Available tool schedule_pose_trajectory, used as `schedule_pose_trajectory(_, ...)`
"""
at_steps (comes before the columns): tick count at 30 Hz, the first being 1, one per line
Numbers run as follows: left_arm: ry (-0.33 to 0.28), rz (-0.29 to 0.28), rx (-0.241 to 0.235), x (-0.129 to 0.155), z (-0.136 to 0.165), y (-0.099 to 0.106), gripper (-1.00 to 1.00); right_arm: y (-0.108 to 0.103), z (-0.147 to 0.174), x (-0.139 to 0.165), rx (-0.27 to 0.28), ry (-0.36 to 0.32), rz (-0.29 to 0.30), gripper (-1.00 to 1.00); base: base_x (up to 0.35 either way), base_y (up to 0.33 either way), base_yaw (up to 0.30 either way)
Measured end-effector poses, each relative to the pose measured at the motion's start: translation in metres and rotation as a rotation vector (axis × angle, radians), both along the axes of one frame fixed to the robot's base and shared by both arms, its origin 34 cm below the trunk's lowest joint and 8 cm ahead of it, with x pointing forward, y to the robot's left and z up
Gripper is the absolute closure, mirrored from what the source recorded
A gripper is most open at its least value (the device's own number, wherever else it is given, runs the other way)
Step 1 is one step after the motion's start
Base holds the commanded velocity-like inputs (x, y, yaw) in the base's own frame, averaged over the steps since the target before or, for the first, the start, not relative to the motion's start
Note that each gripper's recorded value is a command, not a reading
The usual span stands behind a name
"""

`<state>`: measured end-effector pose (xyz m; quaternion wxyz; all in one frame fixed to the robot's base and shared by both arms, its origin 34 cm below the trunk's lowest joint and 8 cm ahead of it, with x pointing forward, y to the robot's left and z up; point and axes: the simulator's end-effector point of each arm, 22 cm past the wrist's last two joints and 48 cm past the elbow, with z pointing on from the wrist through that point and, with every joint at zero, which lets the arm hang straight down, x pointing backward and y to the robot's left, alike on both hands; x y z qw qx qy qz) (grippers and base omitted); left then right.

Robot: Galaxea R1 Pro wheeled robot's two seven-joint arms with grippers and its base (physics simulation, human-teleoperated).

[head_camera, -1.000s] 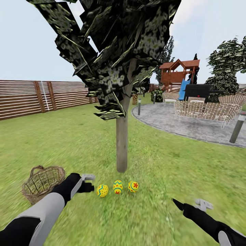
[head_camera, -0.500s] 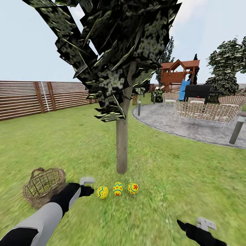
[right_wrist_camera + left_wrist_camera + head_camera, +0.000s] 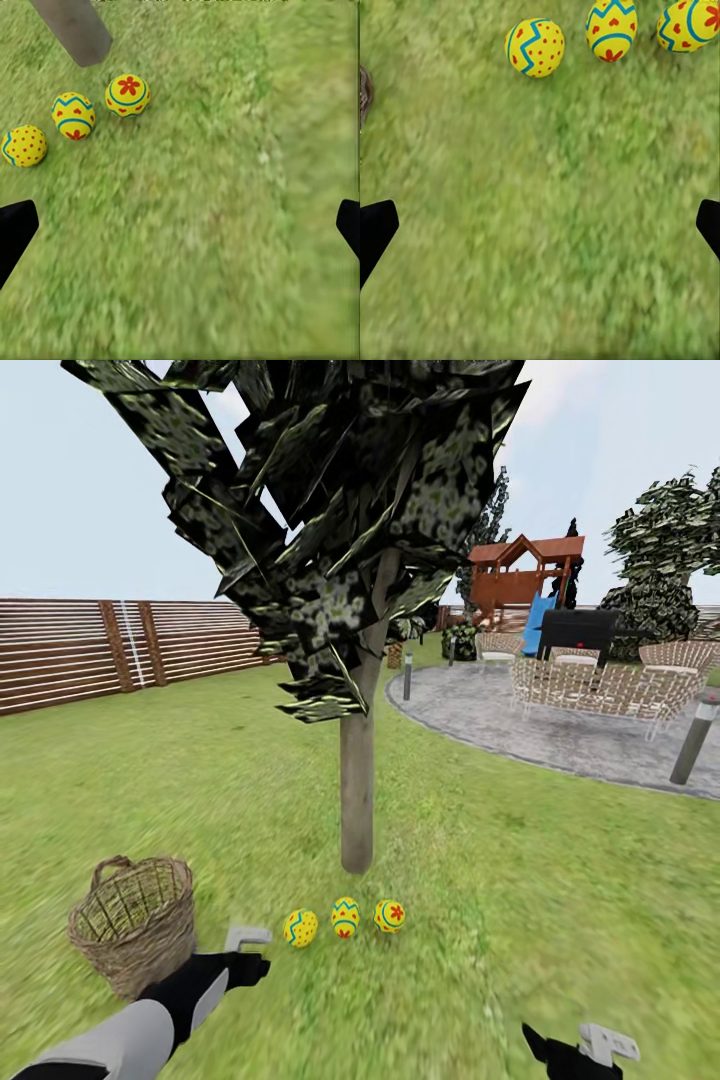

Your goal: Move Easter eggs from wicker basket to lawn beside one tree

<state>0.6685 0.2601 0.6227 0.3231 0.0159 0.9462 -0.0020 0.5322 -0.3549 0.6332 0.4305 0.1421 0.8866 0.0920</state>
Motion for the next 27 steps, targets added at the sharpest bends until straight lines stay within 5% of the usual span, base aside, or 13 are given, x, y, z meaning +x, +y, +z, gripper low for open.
schedule_pose_trajectory(27,-0.063,0.017,0.006,-0.016,0.027,0.005,-1.0,0.001,0.014,-0.02,0.009,0.065,-0.007,-1.0,0.0,0.0,0.0)
